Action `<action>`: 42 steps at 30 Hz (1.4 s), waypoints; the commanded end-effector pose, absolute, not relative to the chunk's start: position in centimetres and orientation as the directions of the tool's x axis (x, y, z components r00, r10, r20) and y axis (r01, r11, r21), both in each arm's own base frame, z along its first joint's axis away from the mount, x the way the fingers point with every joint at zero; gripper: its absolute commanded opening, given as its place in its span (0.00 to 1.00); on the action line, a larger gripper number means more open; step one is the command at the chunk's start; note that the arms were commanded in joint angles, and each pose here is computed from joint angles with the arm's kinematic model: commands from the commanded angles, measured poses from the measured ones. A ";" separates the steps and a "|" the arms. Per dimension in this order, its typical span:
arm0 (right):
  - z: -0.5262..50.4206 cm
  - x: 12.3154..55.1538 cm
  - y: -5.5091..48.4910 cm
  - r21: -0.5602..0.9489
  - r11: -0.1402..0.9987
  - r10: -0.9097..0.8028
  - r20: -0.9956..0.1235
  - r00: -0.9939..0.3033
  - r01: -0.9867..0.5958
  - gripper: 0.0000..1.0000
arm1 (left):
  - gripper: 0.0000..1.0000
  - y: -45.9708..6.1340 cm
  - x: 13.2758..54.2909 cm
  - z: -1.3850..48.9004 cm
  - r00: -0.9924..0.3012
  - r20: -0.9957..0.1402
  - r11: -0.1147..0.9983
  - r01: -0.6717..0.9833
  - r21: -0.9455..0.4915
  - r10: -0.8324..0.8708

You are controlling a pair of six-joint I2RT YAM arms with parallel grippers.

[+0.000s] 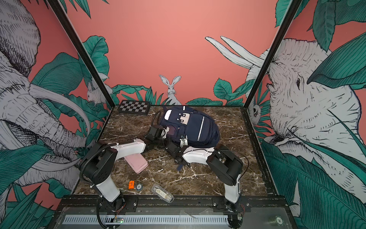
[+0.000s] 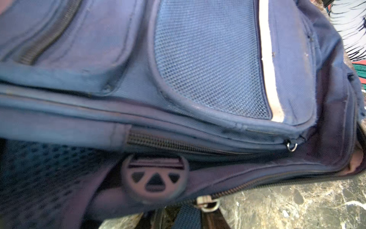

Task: Pack books, pencil case, and school supplies into a backpack
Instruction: Zip the student bag at the top-center of the table.

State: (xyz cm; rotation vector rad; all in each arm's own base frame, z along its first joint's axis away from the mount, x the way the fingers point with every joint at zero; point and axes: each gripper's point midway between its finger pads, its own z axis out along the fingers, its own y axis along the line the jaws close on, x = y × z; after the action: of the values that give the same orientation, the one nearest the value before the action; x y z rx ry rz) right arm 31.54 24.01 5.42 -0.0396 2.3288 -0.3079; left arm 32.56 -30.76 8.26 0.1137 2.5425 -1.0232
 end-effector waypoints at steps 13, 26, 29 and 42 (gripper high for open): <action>8.1 33.0 23.5 -0.139 0.977 -0.014 -0.797 -0.603 0.161 0.29 | 0.00 -33.1 32.7 12.5 -0.900 -0.432 0.635 0.301 -0.712 -0.059; 9.1 31.4 21.1 -0.172 0.972 -0.036 -0.786 -0.617 0.162 0.03 | 0.00 -32.2 34.1 13.3 -0.878 -0.474 0.664 0.318 -0.677 -0.063; 9.5 30.9 21.2 -0.163 0.982 -0.061 -0.765 -0.642 0.101 0.00 | 0.00 -31.2 34.8 13.3 -0.877 -0.474 0.672 0.306 -0.674 -0.077; 7.8 29.4 22.7 0.129 0.985 -0.025 -0.561 -0.828 -0.117 0.00 | 0.00 -28.4 35.9 12.1 -0.881 -0.465 0.705 0.272 -0.655 -0.093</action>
State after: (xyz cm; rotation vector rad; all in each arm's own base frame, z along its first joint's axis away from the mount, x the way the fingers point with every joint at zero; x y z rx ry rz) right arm 30.41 21.63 8.43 -0.0242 2.4681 0.1104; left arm 34.74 -28.59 9.43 0.1024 2.5344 -1.0332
